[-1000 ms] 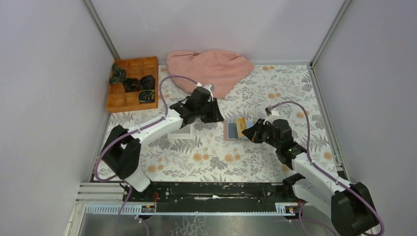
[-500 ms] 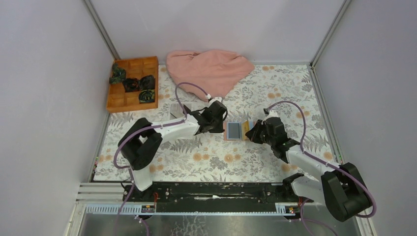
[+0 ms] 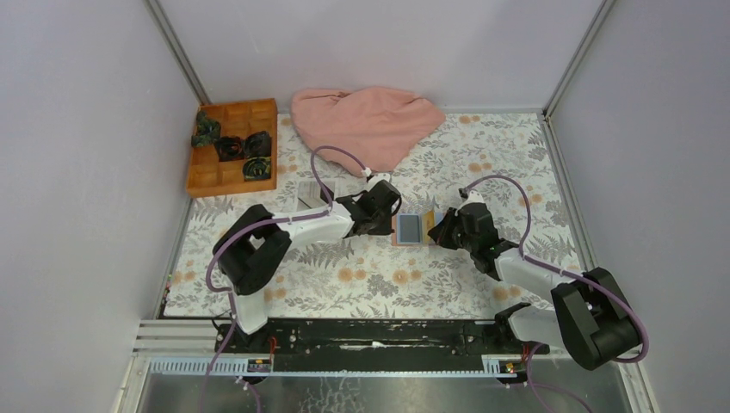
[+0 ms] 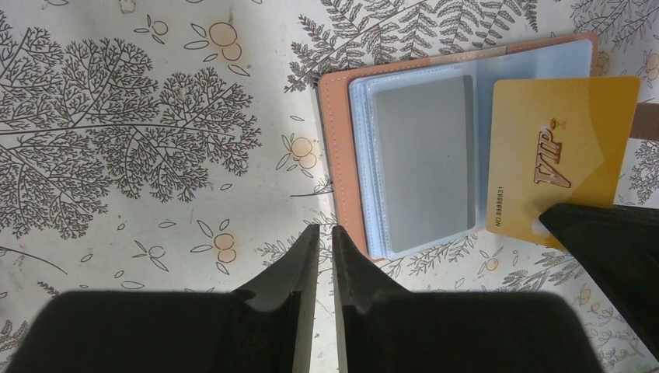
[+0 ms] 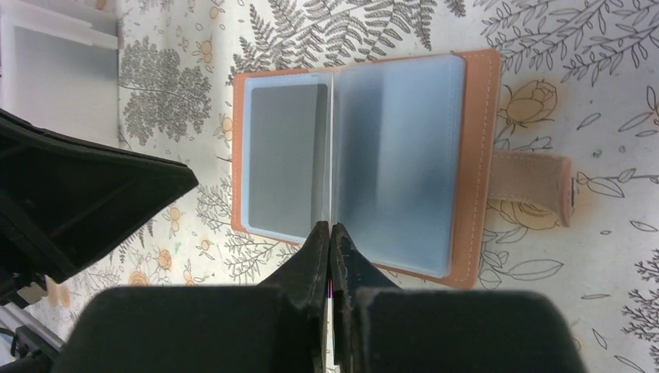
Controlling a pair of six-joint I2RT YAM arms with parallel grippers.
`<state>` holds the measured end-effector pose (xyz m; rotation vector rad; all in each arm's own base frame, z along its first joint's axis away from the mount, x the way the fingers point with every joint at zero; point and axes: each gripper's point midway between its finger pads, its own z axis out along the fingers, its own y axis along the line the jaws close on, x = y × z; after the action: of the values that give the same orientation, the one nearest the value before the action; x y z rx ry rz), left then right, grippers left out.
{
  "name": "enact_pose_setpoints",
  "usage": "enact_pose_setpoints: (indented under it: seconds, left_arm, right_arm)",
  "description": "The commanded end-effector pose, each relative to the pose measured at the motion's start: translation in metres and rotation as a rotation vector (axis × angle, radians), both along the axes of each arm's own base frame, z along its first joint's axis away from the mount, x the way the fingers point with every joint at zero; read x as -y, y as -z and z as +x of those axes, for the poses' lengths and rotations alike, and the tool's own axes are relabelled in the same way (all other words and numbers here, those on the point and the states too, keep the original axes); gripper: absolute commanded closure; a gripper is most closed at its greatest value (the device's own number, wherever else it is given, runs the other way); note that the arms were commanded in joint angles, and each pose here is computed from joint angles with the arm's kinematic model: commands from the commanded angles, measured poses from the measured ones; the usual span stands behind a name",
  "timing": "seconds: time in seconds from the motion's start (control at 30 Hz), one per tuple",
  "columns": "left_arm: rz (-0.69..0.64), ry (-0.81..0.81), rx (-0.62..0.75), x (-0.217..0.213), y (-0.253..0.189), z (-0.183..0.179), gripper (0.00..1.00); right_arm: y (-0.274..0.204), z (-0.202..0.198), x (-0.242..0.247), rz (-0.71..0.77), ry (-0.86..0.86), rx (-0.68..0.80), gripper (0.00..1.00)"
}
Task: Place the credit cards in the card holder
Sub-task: Insert the credit card into the card holder.
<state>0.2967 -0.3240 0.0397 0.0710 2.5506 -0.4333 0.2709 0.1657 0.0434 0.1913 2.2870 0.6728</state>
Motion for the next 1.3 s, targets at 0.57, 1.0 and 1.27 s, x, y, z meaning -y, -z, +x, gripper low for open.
enact_pose_setpoints:
  seconds: [0.57, 1.0, 1.27]
  left_arm:
    - [-0.041, 0.024, 0.048, 0.024, -0.002, 0.012, 0.83]
    - [-0.028, 0.047, 0.039, 0.031, 0.005, 0.012, 0.83]
    - [0.016, 0.046, 0.027, 0.027, 0.015, 0.013, 0.83]
  right_arm:
    - [-0.022, 0.023, -0.016, 0.071, -0.005, 0.084, 1.0]
    - [-0.016, 0.021, -0.016, 0.077, -0.006, 0.07, 1.0]
    - [-0.017, 0.02, -0.017, 0.083, -0.01, 0.07, 1.0]
